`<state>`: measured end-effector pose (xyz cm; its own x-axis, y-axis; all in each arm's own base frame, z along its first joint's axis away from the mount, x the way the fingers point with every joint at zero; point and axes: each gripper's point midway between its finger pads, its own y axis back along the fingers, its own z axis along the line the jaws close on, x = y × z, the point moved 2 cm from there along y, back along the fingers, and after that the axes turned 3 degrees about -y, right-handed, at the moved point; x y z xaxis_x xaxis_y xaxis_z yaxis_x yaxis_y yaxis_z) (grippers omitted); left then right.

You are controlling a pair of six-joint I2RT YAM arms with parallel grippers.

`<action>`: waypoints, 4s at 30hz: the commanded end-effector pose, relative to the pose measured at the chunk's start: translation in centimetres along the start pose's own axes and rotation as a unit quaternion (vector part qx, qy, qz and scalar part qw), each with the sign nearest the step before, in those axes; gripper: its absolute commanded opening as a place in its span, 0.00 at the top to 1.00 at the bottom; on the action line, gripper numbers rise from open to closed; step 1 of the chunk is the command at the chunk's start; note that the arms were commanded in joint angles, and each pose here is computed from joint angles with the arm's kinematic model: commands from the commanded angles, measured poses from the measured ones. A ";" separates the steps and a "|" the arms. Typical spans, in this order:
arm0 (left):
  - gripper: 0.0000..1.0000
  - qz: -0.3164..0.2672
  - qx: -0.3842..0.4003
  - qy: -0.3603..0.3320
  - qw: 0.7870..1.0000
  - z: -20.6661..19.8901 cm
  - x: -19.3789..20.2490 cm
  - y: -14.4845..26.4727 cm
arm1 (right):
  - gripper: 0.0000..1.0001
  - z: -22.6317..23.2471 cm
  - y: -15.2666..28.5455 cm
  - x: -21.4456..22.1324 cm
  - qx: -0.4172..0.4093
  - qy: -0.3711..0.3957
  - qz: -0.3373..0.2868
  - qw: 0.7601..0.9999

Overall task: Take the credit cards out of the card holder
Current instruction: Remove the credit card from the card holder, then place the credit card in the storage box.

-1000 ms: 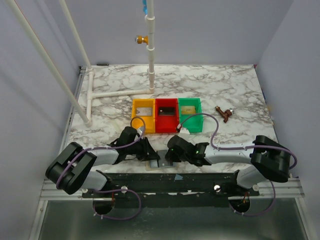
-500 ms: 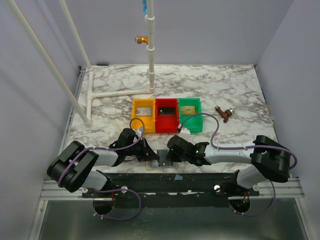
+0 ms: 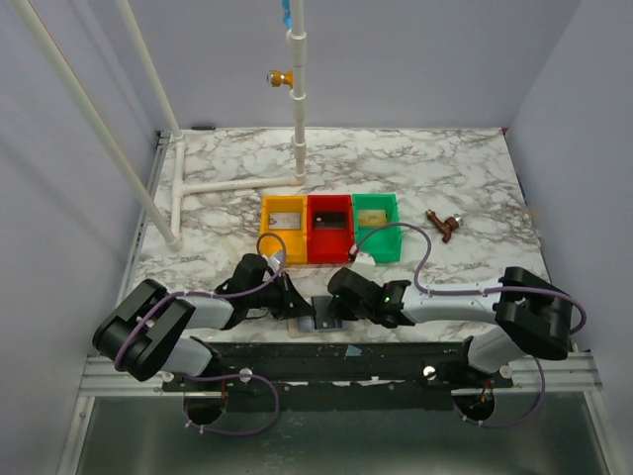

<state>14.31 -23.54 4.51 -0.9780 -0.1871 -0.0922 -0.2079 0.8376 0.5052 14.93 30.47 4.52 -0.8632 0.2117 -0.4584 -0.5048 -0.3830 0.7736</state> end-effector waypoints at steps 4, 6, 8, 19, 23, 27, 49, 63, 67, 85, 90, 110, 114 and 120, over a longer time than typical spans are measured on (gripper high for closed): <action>1.00 0.004 0.076 -0.029 0.997 -2.0 0.1 0.7 | 0.60 -2.6 0.6 0.2 0.029 0.030 -0.004 0.999; 1.00 0.004 0.095 -0.027 0.995 -2.4 0.1 0.7 | 0.57 -2.1 1.1 -0.2 0.018 0.029 -0.010 0.999; 1.00 0.006 0.116 -0.027 0.993 -2.9 0.2 0.9 | 0.56 -2.0 1.2 -0.4 0.013 0.024 -0.011 1.000; 1.00 0.008 0.207 0.012 0.978 -4.4 0.5 1.7 | 0.53 -1.5 2.2 -1.1 -0.056 -0.017 -0.013 0.998; 1.00 0.005 0.211 0.016 0.977 -4.3 0.5 1.8 | 0.53 -1.3 2.5 -1.4 -0.060 -0.014 -0.018 0.998; 1.00 0.003 0.189 0.020 0.982 -3.5 0.5 1.6 | 0.53 -1.4 2.1 -1.3 -0.049 -0.003 -0.014 0.999; 1.00 -0.003 -0.070 -0.015 0.997 2.4 -0.7 0.9 | 0.71 -4.7 -0.7 0.3 0.061 0.047 0.019 0.997; 1.00 -0.022 -0.141 -0.045 0.989 3.5 -1.8 2.8 | 0.75 -5.7 -0.9 0.7 0.081 0.053 0.022 0.995; 1.00 -0.034 -0.165 -0.057 0.984 3.4 -2.2 3.6 | 0.75 -5.8 -0.7 0.3 0.085 0.056 0.015 0.995; 1.00 -0.116 -0.211 -0.157 0.958 -2.7 -6.0 8.9 | 0.74 -3.0 0.9 -1.9 0.039 0.057 -0.016 0.997; 1.00 -0.136 -0.223 -0.227 0.938 -6.8 -7.9 10.4 | 0.73 -1.2 2.0 -3.2 0.009 0.053 -0.035 0.998; 1.00 -0.238 -0.332 -0.540 0.736 -20.6 -19.5 10.0 | 0.34 -0.5 13.3 -12.2 -0.029 -0.009 -0.214 0.976; 1.00 -0.204 -0.365 -0.632 0.652 -21.0 -20.8 7.0 | 0.31 -2.1 15.4 -13.1 -0.016 -0.026 -0.241 0.970; 1.00 -0.187 -0.381 -0.712 0.559 -20.5 -21.5 3.4 | 0.30 -4.3 18.1 -13.9 -0.006 -0.048 -0.272 0.961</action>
<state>33.32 -26.64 25.54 -0.1710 0.6535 -0.7374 -0.8088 0.3343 0.4838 17.73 19.98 21.88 -0.5428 0.4303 -0.7213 -0.8392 -0.3123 0.4452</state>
